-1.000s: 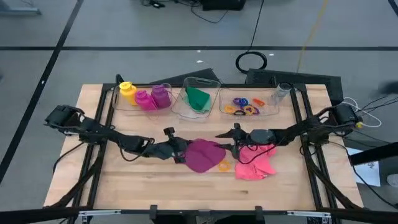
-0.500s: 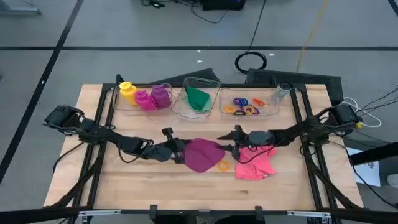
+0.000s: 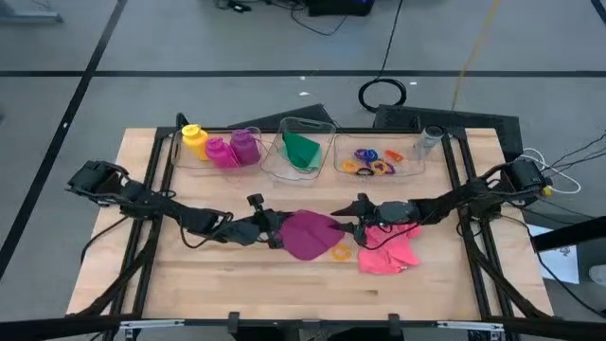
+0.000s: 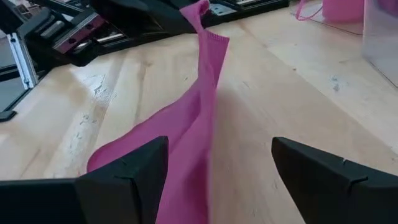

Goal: Pick & Place Sports Items
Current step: Fold the purple microfiber towel

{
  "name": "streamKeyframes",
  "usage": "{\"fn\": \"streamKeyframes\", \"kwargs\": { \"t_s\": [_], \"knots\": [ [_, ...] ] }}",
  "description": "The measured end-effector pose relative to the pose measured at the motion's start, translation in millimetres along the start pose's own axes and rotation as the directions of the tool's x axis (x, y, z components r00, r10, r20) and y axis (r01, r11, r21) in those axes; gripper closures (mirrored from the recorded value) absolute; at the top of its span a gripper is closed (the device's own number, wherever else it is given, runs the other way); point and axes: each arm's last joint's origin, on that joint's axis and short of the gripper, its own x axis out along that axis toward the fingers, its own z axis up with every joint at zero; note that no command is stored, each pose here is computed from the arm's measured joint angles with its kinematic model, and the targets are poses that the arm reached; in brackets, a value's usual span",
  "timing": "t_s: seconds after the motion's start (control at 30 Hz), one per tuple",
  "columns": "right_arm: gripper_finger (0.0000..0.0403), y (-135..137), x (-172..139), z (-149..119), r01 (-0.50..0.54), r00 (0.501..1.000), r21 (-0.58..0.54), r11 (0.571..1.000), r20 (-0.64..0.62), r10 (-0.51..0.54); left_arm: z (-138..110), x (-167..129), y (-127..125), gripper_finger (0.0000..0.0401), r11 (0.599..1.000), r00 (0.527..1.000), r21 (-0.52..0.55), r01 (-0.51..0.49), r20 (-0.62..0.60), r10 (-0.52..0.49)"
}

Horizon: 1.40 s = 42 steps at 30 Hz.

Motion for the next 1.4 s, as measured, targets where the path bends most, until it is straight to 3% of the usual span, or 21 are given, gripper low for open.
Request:
{"fn": "streamKeyframes", "kwargs": {
  "t_s": [0.27,0.73,0.83,1.03,1.23,1.4],
  "knots": [
    [0.0209,0.7,4.4,0.1,0.021,0.999,0.02,1.0,-0.045,-0.021,0.0,0.4,1.0,0.0401,1.0,1.0,-0.005,-0.02,0.0,0.02],
    [0.0367,7.9,43.5,-4.7,0.01,0.996,0.025,1.0,-0.093,-0.008,-3.4,2.1,3.4,0.0399,0.999,0.999,0.003,-0.036,-0.03,0.036],
    [0.0398,12.6,46.8,-1.6,-0.007,0.997,-0.023,1.0,-0.08,0.005,-8.5,1.1,3.7,0.0401,0.998,0.997,0.032,-0.05,-0.054,0.052],
    [0.0397,27.7,50.7,0.3,-0.036,0.995,-0.106,0.994,-0.092,0.027,-30.4,-6.0,3.4,0.0401,0.992,0.996,0.122,-0.031,-0.083,0.041],
    [0.0402,42.4,62.4,3.8,0.05,0.969,-0.228,0.972,-0.226,-0.103,-46.7,-14.6,3.2,0.04,0.989,0.998,0.147,-0.017,-0.05,0.025],
    [0.0403,64.4,68.8,15.2,0.036,0.963,-0.313,0.949,-0.245,-0.117,-43.9,-26.2,-9.2,0.04,0.967,0.998,0.247,0.063,0.008,-0.067]
  ]
}}
